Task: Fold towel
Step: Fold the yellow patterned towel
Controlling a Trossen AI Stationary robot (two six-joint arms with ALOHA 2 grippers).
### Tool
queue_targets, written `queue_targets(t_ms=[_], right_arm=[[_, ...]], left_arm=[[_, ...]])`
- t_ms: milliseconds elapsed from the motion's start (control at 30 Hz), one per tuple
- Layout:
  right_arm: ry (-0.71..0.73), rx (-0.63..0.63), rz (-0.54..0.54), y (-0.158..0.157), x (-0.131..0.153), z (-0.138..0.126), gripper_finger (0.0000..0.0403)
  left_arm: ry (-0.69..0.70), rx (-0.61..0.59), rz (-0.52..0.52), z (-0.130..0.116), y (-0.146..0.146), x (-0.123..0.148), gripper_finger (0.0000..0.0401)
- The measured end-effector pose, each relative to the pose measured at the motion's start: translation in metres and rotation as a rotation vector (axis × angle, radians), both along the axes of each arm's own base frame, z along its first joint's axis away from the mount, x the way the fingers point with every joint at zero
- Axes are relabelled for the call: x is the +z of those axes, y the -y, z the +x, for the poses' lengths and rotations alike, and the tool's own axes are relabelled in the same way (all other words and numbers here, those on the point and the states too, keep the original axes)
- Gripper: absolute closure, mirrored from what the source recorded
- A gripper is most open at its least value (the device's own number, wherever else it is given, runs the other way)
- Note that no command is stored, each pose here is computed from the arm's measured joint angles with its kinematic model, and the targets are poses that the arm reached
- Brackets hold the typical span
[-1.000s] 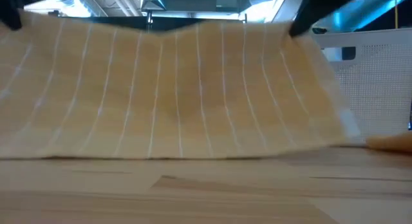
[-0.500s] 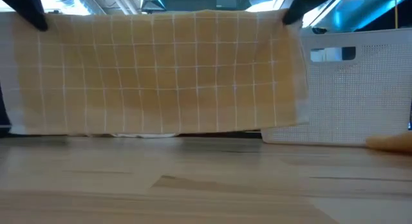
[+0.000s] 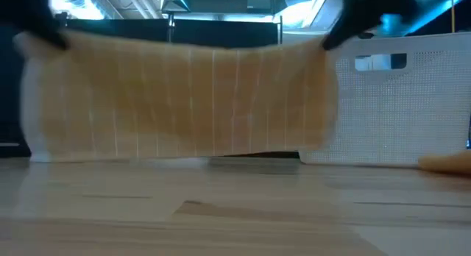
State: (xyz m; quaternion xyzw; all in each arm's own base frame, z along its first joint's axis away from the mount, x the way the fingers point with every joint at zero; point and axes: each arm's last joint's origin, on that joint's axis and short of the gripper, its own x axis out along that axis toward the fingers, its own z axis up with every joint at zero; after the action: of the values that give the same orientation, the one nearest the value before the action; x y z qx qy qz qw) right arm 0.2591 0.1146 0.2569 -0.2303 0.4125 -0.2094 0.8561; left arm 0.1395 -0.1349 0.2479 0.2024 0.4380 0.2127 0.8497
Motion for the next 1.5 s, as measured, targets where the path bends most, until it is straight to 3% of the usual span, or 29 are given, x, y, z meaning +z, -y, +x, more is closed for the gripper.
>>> queue_targets(t_ms=[100, 300, 500, 633, 800, 967, 1033, 1133, 1267, 1500], right_arm=[[0.007, 0.073, 0.110, -0.019, -0.026, -0.007, 0.0400], [-0.049, 0.180, 0.400, -0.050, -0.070, -0.021, 0.0400], [-0.133, 0.149, 0.603, -0.065, -0.085, -0.026, 0.0392], [-0.113, 0.057, 0.693, -0.066, -0.086, -0.025, 0.0356], [-0.172, 0.043, 0.777, -0.068, -0.084, -0.026, 0.0284], [-0.314, -0.026, 0.907, -0.070, -0.056, -0.025, 0.0221], [-0.320, -0.070, 0.910, -0.068, -0.044, -0.025, 0.0207], [-0.202, -0.098, 0.853, -0.068, -0.030, -0.021, 0.0198], [-0.058, -0.233, 0.796, -0.062, -0.038, -0.021, 0.0197], [-0.098, -0.355, 0.852, -0.055, -0.068, -0.032, 0.0196]], left_arm=[[0.002, -0.033, -0.108, 0.000, 0.017, -0.028, 0.0399], [-0.007, -0.107, -0.425, 0.005, 0.053, -0.068, 0.0393], [-0.008, -0.112, -0.570, 0.009, 0.069, -0.086, 0.0394], [-0.004, -0.062, -0.595, 0.012, 0.069, -0.090, 0.0369], [-0.018, 0.004, -0.652, 0.015, 0.067, -0.091, 0.0299], [-0.148, -0.028, -0.797, 0.023, 0.065, -0.074, 0.0243], [-0.141, -0.035, -0.841, 0.026, 0.064, -0.064, 0.0231], [-0.023, -0.124, -0.778, 0.036, 0.060, -0.049, 0.0225], [0.216, -0.183, -0.533, 0.063, 0.049, -0.045, 0.0224], [0.409, -0.352, -0.334, 0.139, 0.028, -0.056, 0.0232]])
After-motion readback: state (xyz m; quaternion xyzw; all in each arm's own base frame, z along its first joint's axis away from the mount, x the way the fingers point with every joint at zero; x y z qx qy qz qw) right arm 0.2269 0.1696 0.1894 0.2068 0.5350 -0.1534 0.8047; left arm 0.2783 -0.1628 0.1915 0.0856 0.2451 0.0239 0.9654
